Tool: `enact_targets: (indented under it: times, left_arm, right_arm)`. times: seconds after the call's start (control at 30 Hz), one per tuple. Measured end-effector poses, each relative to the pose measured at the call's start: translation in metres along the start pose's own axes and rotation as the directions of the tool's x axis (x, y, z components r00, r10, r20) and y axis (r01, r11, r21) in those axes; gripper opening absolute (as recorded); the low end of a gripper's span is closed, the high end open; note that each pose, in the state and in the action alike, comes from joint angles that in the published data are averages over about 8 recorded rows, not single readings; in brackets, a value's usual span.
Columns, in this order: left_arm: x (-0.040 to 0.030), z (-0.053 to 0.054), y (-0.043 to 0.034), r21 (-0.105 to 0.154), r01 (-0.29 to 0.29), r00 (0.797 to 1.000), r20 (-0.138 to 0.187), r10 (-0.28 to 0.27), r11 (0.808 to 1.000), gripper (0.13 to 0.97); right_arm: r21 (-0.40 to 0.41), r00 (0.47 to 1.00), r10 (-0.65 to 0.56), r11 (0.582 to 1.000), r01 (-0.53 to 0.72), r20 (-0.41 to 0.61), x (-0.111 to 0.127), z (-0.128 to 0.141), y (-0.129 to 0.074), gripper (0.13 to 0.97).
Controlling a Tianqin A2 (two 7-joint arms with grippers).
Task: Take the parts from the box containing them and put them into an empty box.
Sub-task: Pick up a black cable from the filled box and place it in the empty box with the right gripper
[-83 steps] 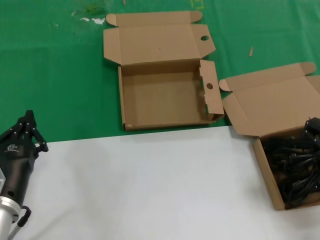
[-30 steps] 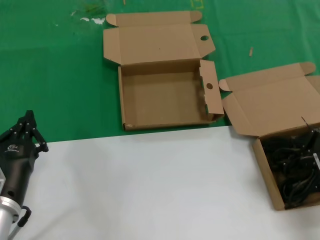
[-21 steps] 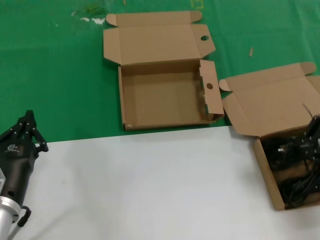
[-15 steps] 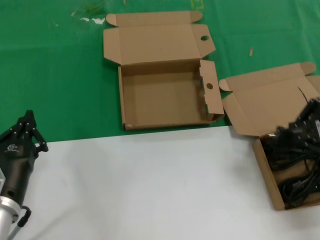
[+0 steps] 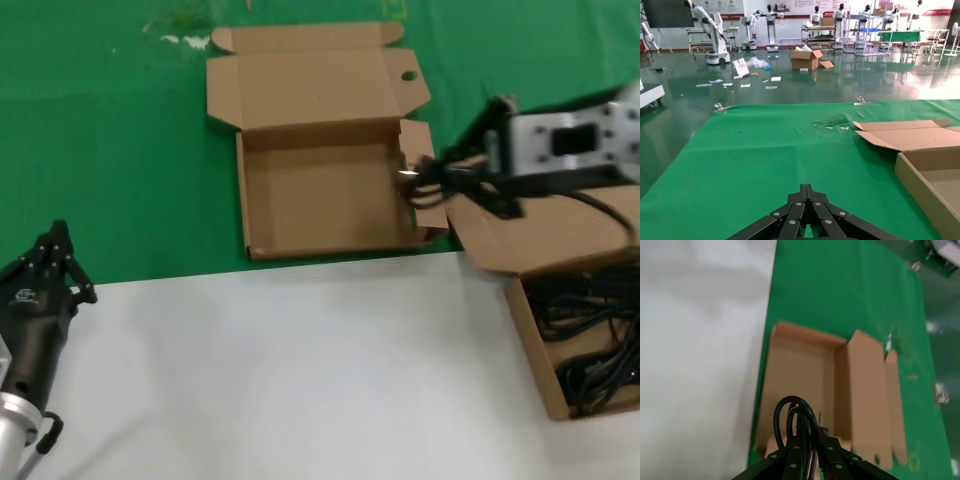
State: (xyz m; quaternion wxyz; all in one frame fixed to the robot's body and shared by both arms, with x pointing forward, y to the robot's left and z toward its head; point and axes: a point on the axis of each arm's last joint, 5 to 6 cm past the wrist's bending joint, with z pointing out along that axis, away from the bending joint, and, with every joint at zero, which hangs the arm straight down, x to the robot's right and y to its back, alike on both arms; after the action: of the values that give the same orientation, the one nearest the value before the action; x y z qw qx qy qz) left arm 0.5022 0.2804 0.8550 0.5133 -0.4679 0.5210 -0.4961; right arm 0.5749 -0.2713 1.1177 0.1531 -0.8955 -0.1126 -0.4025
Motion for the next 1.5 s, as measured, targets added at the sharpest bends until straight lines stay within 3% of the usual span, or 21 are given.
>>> enact_targets:
  times: [0.33, 0.6, 1.03, 1.5]
  left_arm:
    - [0.0000, 0.000, 0.0000, 0.000, 0.000, 1.000, 0.000, 0.000, 1.000, 0.140]
    - [0.0000, 0.000, 0.0000, 0.000, 0.000, 1.000, 0.000, 0.000, 1.000, 0.140]
    - [0.0000, 0.000, 0.0000, 0.000, 0.000, 1.000, 0.000, 0.000, 1.000, 0.140]
    - [0.0000, 0.000, 0.0000, 0.000, 0.000, 1.000, 0.000, 0.000, 1.000, 0.140]
  right_arm:
    - [0.084, 0.999, 0.034, 0.996, -0.030, -0.043, 0.024, 0.068, -0.051, 0.167]
    - [0.096, 0.999, 0.010, 0.995, -0.005, -0.054, 0.025, 0.113, -0.070, 0.167]
    - [0.080, 0.997, -0.006, 0.997, 0.013, -0.081, 0.022, 0.162, -0.071, 0.167]
    - [0.102, 0.996, 0.031, 0.995, -0.022, -0.086, 0.016, 0.177, -0.066, 0.205]
